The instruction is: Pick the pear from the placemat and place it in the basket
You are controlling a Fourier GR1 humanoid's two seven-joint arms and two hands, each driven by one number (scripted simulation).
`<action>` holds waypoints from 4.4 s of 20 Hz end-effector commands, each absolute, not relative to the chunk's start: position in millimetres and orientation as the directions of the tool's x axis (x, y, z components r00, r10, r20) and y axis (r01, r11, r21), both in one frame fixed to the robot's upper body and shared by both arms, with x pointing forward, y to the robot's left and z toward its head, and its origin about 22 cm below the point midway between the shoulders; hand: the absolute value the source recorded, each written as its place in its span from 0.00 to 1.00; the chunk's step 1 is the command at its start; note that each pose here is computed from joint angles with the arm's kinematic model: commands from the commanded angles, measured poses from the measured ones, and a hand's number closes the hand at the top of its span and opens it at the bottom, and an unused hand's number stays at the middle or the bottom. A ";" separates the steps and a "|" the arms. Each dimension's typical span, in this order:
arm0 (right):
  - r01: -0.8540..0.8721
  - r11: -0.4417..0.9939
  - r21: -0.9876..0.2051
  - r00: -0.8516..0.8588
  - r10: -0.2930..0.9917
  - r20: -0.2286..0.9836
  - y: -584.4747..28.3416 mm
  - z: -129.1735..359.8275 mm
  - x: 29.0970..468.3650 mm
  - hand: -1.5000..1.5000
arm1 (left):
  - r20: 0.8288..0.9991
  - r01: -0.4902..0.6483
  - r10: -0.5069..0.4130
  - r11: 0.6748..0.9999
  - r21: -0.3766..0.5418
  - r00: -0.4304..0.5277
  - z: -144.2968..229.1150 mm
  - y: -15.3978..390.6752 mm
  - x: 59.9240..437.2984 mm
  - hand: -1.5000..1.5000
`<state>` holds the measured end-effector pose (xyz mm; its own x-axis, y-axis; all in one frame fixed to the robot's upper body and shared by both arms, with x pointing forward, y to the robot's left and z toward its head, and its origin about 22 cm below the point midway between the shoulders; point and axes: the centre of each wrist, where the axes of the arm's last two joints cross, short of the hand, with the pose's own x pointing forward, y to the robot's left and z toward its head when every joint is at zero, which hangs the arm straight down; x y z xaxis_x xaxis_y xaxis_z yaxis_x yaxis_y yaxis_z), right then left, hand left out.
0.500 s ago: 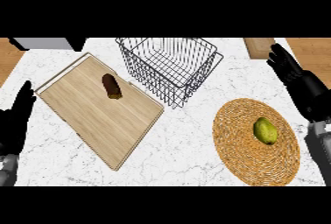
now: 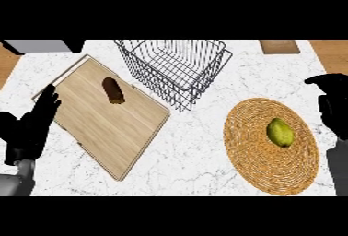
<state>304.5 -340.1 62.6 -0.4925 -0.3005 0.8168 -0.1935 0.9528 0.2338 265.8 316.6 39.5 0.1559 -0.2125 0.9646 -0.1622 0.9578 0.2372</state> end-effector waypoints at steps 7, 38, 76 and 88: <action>-0.131 0.928 0.349 -0.607 -0.353 0.712 -408.4 43.0 305.1 0.00 | 0.967 -0.062 -0.181 0.979 0.195 0.178 52.1 318.8 289.6 0.50; -0.326 0.938 -0.120 -0.017 0.120 0.993 -575.0 102.4 226.1 0.00 | 0.973 -0.033 -0.148 0.987 0.156 0.178 39.2 304.5 296.9 0.50; -0.318 0.946 -0.061 -0.022 0.057 0.998 -455.1 -46.8 274.5 0.00 | 0.966 -0.048 -0.178 0.981 0.190 0.188 22.3 314.9 284.8 0.50; -0.347 0.938 -0.013 -0.093 -0.020 0.995 -420.6 -71.3 276.7 0.00 | 0.971 -0.050 -0.151 0.985 0.163 0.185 36.6 319.6 295.8 0.50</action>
